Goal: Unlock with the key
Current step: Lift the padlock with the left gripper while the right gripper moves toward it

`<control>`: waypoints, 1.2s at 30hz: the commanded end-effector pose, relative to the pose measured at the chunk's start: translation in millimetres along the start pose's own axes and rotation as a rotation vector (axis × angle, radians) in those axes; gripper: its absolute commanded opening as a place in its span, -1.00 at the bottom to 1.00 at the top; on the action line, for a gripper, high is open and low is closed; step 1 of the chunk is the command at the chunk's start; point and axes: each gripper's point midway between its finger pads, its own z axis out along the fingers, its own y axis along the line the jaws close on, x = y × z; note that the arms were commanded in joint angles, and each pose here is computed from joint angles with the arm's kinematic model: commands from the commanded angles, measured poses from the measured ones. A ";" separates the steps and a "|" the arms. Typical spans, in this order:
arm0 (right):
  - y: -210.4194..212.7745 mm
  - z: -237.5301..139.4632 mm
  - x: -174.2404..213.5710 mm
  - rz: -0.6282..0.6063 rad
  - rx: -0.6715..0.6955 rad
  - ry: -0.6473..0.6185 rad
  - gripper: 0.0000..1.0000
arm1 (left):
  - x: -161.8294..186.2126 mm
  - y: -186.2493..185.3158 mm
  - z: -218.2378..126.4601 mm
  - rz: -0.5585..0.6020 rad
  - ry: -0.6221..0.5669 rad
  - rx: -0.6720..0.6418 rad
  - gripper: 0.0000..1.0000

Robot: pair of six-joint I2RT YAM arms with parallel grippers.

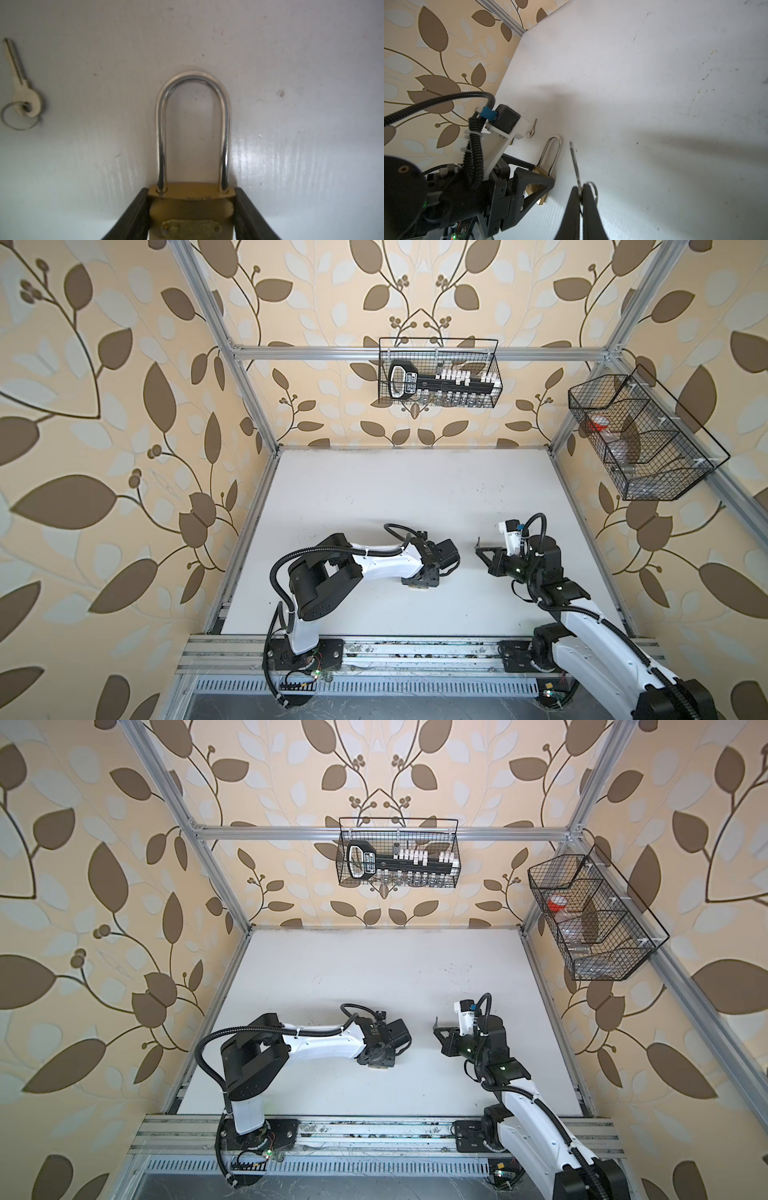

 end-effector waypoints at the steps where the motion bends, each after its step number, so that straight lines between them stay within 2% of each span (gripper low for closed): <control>1: -1.7 -1.8 -0.6 -0.012 0.001 -0.026 -1.00 | -39.8 7.9 -35.5 0.028 -0.064 0.075 -0.58; 3: -1.7 -0.6 -1.3 -0.008 0.001 -0.025 -1.00 | -65.4 5.6 -54.2 0.046 -0.121 0.142 -0.78; 4: -2.1 0.9 -1.9 0.000 0.000 -0.022 -1.00 | -79.0 6.0 -62.6 0.055 -0.159 0.172 -0.94; 5: -2.0 3.3 -1.7 0.013 -0.005 -0.011 -1.00 | -92.4 7.1 -70.7 0.058 -0.201 0.196 -1.00; 8: 2.7 11.5 -8.4 0.051 -0.028 0.017 -1.00 | -123.2 6.9 -90.8 0.069 -0.332 0.283 -1.00; 11: 4.9 20.9 -27.4 0.084 -0.026 0.012 -1.00 | -139.1 2.8 -118.9 0.101 -0.485 0.380 -1.00; 15: 11.8 36.6 -57.1 0.043 0.024 0.012 -1.00 | -149.3 19.3 -158.8 0.078 -0.711 0.434 -1.00; 20: 9.0 46.5 -79.8 -0.040 0.106 -0.055 -1.00 | -155.1 55.0 -167.2 -0.085 -0.837 0.362 -1.00; 23: 18.2 47.0 -73.8 -0.069 0.066 -0.070 -1.00 | -157.8 79.3 -166.4 -0.234 -0.866 0.291 -1.00; 25: 25.1 46.9 -71.9 -0.122 0.069 -0.072 -1.00 | -156.3 83.2 -161.8 -0.297 -0.891 0.321 -1.00; 27: 32.2 50.2 -64.8 -0.164 0.063 -0.062 -1.00 | -153.8 76.1 -159.8 -0.329 -0.917 0.424 -1.00; 28: 38.1 52.7 -61.9 -0.175 0.042 -0.049 -1.00 | -151.4 67.1 -160.8 -0.314 -0.930 0.503 -1.00; 30: 44.1 56.4 -59.1 -0.180 0.018 -0.034 -1.00 | -144.6 44.5 -174.0 -0.186 -1.001 0.668 -1.00; 32: 46.9 60.7 -56.2 -0.169 -0.001 -0.018 -1.00 | -126.7 20.2 -191.9 0.102 -1.129 0.783 -1.00; 33: 47.7 62.6 -54.4 -0.167 -0.007 -0.009 -1.00 | -119.3 13.8 -197.1 0.196 -1.175 0.806 -1.00; 34: 48.7 64.2 -52.6 -0.170 -0.011 -0.001 -1.00 | -118.2 14.1 -197.2 0.205 -1.200 0.802 -1.00; 36: 51.7 67.4 -48.6 -0.181 -0.014 0.010 -1.00 | -122.8 15.5 -190.6 0.153 -1.165 0.785 -1.00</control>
